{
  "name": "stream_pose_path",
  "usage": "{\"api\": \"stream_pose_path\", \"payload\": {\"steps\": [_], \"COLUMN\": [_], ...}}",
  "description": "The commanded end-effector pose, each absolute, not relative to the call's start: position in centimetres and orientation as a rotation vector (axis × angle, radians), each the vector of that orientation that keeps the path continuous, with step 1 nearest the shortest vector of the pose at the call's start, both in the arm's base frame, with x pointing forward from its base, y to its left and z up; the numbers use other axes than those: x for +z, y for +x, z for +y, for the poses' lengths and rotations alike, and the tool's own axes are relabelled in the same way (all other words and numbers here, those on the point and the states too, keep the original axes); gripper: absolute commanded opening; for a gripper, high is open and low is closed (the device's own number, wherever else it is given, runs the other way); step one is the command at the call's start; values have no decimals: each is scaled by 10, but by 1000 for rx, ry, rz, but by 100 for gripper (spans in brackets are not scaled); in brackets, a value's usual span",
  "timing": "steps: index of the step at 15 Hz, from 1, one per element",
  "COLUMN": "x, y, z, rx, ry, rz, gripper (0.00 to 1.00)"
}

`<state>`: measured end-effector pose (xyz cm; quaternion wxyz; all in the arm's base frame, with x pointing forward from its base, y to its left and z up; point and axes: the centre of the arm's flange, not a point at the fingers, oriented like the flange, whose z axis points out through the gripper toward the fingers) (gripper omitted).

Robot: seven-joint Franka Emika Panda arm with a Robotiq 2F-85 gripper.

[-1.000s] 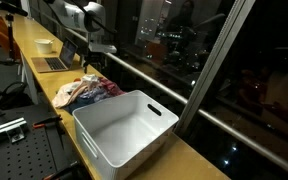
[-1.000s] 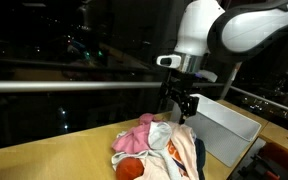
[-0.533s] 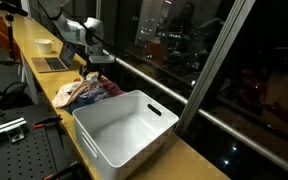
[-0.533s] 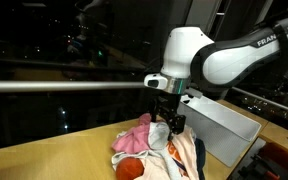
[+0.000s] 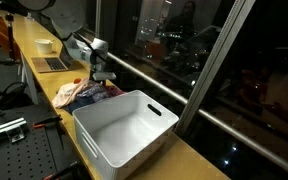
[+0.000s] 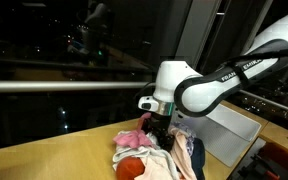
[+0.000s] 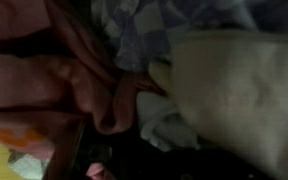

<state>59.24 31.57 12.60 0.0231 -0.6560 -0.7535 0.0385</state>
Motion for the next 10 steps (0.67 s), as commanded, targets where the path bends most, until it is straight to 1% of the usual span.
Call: {"api": "stream_pose_path", "payload": {"steps": [1, 5, 6, 7, 8, 9, 10], "x": [129, 156, 164, 171, 178, 183, 188], "y": [593, 567, 555, 544, 531, 521, 512], "z": [279, 246, 239, 234, 231, 230, 229], "rx": [41, -39, -60, -81, -95, -108, -121], "ry": [-2050, -2129, -2144, -2153, -2161, -2165, -2167], "rz": [-2243, -2187, -2190, -2198, -2212, -2225, -2234], "gripper": [50, 23, 14, 8, 3, 6, 4]}}
